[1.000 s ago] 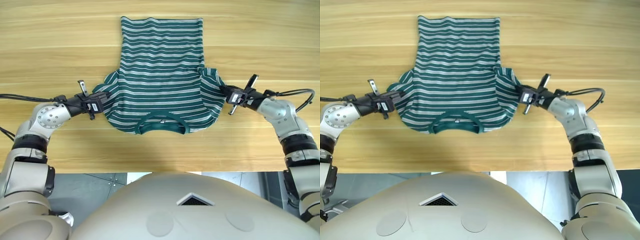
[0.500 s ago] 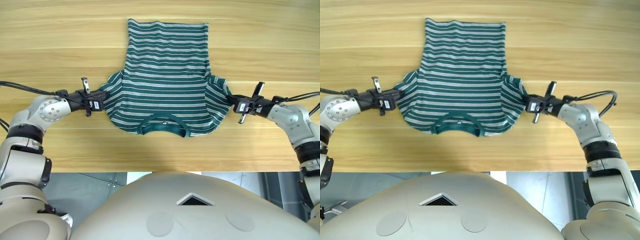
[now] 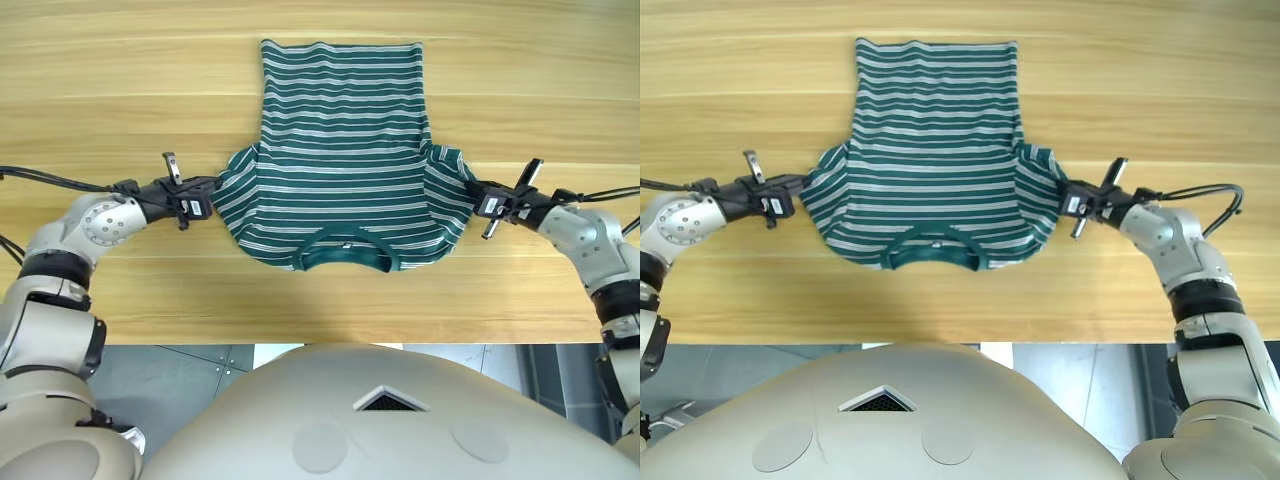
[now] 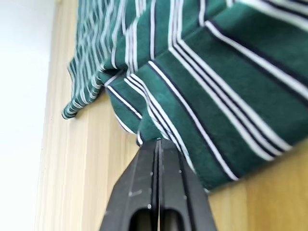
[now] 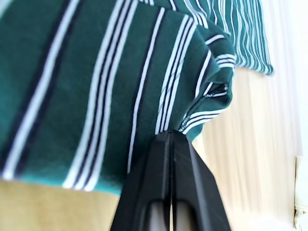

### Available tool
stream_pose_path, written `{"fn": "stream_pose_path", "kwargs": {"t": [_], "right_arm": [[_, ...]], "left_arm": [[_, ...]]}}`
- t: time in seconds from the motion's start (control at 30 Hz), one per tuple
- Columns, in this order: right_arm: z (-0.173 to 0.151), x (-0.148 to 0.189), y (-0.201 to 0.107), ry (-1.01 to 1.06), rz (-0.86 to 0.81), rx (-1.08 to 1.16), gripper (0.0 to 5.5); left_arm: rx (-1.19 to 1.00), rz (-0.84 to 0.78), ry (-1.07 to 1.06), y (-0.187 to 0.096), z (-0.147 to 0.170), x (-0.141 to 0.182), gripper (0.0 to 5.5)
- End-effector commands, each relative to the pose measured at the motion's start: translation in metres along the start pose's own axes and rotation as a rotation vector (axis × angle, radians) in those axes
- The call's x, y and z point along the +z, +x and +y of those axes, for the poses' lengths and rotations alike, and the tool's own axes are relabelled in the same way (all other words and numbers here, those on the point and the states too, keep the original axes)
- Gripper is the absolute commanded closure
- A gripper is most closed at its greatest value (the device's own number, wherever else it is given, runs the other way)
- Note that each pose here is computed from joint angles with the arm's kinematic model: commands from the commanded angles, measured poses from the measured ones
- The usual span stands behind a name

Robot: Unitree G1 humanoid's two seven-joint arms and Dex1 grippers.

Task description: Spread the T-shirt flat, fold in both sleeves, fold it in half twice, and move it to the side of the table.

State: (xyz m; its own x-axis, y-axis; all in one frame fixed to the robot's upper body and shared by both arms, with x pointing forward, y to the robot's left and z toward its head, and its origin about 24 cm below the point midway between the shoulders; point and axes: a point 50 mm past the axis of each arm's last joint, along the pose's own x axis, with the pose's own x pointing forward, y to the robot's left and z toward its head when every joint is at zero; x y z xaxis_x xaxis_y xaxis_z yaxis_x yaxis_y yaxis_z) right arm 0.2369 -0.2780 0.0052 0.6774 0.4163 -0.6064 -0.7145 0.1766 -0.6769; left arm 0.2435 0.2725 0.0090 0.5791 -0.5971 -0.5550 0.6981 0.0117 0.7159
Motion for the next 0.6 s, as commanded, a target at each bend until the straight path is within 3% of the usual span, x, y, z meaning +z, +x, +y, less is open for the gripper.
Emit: {"fn": "stream_pose_path", "kwargs": {"t": [0.03, 0.3, 0.53, 0.6], "right_arm": [[0.022, -0.016, -0.005, 0.047, 0.083, 0.068, 5.49], [0.01, -0.008, -0.006, 0.068, 0.053, -0.026, 5.5], [0.021, -0.005, -0.007, 0.083, 0.053, -0.023, 5.5], [0.021, -0.004, -0.006, 0.083, 0.051, -0.024, 5.5]], "left_arm": [[0.022, 0.021, 0.012, 0.002, 0.014, 0.0, 5.5], [-0.033, 0.013, 0.027, -0.04, 0.007, 0.0, 4.08], [-0.201, 0.068, 0.104, -0.035, -0.025, 0.006, 2.81], [-0.199, 0.054, 0.117, -0.031, -0.029, 0.01, 2.81]]}}
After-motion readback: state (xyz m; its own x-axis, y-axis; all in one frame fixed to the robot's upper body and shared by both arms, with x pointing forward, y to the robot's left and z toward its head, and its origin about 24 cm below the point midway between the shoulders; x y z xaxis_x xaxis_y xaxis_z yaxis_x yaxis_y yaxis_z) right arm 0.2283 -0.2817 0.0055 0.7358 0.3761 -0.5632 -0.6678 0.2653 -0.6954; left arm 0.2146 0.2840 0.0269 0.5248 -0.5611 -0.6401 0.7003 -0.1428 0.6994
